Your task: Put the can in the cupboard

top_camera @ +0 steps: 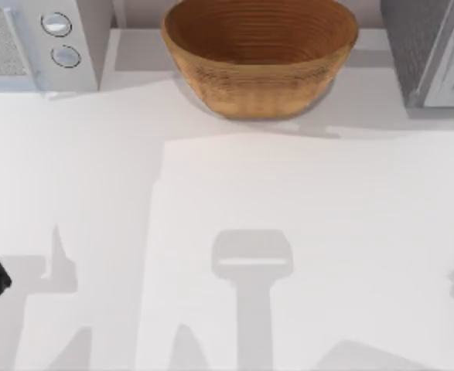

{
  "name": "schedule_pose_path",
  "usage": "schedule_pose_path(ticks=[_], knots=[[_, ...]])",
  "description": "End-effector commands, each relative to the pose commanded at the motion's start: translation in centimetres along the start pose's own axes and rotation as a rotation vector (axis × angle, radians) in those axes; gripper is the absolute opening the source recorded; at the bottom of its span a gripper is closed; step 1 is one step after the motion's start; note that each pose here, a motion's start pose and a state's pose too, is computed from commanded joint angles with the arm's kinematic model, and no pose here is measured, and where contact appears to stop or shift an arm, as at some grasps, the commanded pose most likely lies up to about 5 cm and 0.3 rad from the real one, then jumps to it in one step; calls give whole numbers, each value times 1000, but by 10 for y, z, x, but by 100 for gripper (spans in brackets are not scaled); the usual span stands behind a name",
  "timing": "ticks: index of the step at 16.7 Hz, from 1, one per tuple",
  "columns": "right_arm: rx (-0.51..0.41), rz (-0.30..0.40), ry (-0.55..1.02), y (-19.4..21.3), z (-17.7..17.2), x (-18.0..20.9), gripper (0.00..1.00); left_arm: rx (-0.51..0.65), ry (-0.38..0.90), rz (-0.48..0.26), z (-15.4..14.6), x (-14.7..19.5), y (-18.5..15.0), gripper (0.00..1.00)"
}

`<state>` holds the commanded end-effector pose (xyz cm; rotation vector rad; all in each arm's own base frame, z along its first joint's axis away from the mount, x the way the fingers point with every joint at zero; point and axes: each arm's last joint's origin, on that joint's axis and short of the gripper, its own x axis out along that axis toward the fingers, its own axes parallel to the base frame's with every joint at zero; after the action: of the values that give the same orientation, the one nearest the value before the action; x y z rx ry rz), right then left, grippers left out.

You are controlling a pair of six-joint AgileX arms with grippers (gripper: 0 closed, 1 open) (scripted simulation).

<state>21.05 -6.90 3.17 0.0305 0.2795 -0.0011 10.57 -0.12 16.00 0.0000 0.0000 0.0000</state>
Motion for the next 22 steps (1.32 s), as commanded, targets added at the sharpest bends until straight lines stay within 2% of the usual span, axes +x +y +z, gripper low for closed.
schedule_pose_path(ticks=[5,22], knots=[[-32,-12,-86,-5,14,13,100,0,0,0,0,0,0,100],[-30,-12,-85,-4,21,59,100,0,0,0,0,0,0,100]])
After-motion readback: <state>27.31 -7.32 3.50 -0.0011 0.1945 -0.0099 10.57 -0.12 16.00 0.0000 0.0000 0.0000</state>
